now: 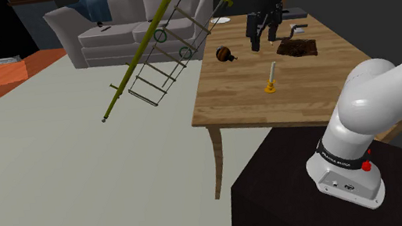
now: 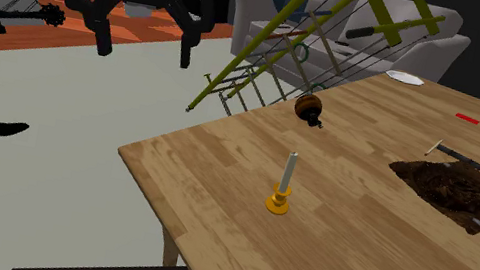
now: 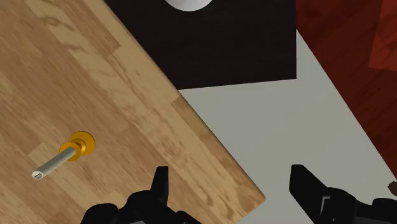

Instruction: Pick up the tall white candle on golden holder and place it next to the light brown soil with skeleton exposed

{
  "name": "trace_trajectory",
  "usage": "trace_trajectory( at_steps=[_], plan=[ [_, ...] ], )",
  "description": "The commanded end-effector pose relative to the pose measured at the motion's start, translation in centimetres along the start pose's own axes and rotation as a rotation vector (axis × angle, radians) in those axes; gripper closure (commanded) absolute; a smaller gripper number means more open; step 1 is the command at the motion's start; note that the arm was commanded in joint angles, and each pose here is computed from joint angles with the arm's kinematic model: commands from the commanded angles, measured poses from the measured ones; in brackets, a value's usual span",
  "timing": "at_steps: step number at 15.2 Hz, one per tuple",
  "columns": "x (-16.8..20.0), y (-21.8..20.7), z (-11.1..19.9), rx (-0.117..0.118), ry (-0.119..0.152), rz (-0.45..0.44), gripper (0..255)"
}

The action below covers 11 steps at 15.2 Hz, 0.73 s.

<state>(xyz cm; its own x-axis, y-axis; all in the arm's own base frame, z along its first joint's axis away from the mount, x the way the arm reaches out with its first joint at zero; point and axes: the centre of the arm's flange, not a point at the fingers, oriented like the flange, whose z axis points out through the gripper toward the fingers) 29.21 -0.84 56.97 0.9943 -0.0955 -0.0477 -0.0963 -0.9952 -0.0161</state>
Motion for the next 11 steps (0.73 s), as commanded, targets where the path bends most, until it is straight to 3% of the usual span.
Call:
trace_trajectory(
  at_steps=[1,11],
  plan=[
    [0.0,0.0,0.0,0.000,0.000,0.000,0],
    [-2.1,10.1,8.7,-0.005,0.196,-0.034,0]
  ],
)
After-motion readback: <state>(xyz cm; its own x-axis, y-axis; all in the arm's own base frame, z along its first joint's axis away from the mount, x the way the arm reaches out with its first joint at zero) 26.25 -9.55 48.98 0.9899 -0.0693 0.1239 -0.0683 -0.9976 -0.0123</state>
